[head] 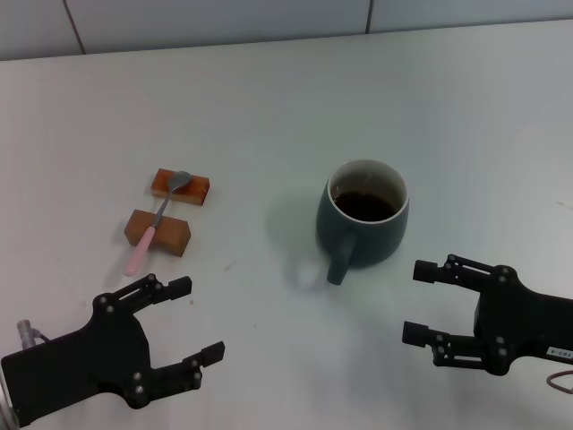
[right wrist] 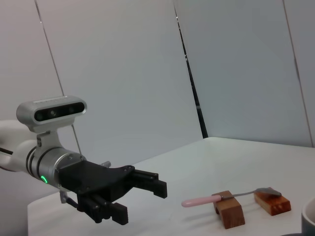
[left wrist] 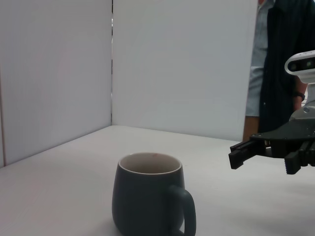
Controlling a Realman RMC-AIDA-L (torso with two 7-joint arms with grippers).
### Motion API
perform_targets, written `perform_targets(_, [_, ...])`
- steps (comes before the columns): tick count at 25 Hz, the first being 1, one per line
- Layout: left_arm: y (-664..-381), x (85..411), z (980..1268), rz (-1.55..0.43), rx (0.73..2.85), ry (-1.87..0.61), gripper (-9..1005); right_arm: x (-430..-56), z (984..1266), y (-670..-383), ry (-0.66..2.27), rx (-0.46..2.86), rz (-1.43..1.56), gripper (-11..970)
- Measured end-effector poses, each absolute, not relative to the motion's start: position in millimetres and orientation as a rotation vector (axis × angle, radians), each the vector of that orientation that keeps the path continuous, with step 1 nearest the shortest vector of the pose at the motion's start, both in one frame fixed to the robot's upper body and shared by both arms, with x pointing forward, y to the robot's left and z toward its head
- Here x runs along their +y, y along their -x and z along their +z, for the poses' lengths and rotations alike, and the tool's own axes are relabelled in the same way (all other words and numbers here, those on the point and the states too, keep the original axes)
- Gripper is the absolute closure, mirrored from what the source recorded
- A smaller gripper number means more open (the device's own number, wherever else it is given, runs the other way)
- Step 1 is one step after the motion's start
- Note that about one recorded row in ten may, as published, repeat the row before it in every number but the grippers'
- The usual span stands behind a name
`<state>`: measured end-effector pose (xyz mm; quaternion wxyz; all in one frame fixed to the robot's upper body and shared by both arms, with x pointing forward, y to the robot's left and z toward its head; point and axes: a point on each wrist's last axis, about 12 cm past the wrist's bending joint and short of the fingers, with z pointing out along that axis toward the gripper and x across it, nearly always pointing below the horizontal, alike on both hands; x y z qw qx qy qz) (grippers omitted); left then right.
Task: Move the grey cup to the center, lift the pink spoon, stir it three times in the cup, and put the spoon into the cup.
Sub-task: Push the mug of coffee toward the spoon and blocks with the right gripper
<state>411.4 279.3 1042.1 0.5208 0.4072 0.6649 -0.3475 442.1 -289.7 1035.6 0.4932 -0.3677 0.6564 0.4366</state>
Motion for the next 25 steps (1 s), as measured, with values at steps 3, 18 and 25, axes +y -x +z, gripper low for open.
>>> perform_targets(3, [-411,279,1042,-0.835,1.594,-0.977,169,-290,1036,-442,0.89,1.593,1.058,133])
perform_targets(18, [-412,278,1042,-0.84,1.591,-0.976,181,-299,1027,-438,0.646,1.443,0.715,132])
perform_targets(25, [-412,276,1042,-0.847,1.585,-0.987,187,-294,1001,-433,0.407,1.438,0.191,352])
